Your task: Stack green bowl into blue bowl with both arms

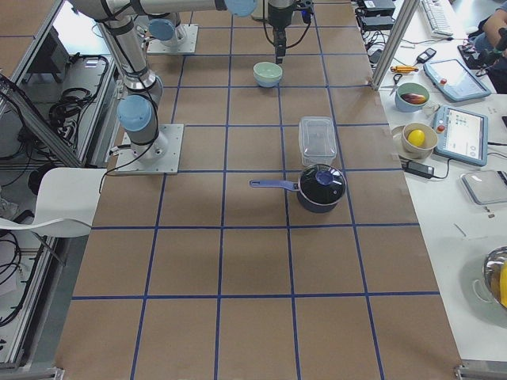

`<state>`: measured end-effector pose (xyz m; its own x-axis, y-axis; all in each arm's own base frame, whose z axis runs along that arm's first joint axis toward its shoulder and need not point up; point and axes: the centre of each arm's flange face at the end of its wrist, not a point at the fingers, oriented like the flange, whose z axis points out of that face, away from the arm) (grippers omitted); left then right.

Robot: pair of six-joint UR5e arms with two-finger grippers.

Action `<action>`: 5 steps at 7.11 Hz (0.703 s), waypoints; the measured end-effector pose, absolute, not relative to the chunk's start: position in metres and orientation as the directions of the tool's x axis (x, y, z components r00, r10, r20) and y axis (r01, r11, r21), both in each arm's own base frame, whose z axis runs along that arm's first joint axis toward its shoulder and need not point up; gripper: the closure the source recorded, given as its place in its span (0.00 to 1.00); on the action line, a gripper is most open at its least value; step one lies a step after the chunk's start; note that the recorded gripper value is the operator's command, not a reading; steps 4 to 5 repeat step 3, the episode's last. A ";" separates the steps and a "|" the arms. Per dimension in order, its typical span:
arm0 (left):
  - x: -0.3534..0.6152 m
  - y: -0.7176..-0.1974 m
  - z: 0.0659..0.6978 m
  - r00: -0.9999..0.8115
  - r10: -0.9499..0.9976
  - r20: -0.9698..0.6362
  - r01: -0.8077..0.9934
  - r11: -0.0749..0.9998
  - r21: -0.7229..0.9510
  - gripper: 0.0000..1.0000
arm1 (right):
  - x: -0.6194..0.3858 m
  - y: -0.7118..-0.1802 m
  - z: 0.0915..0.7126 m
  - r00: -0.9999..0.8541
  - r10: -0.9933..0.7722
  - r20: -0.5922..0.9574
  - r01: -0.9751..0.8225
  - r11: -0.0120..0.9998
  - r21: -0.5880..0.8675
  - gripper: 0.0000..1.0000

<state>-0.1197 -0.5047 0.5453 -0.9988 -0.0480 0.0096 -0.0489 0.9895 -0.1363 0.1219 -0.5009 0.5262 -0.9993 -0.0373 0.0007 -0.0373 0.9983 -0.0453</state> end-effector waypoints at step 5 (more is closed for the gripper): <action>-0.122 -0.504 0.542 -0.999 -0.046 0.012 -0.047 0.990 -0.130 0.00 | 0.123 -0.499 0.527 -1.000 -0.001 0.006 -0.001 0.999 -0.044 0.00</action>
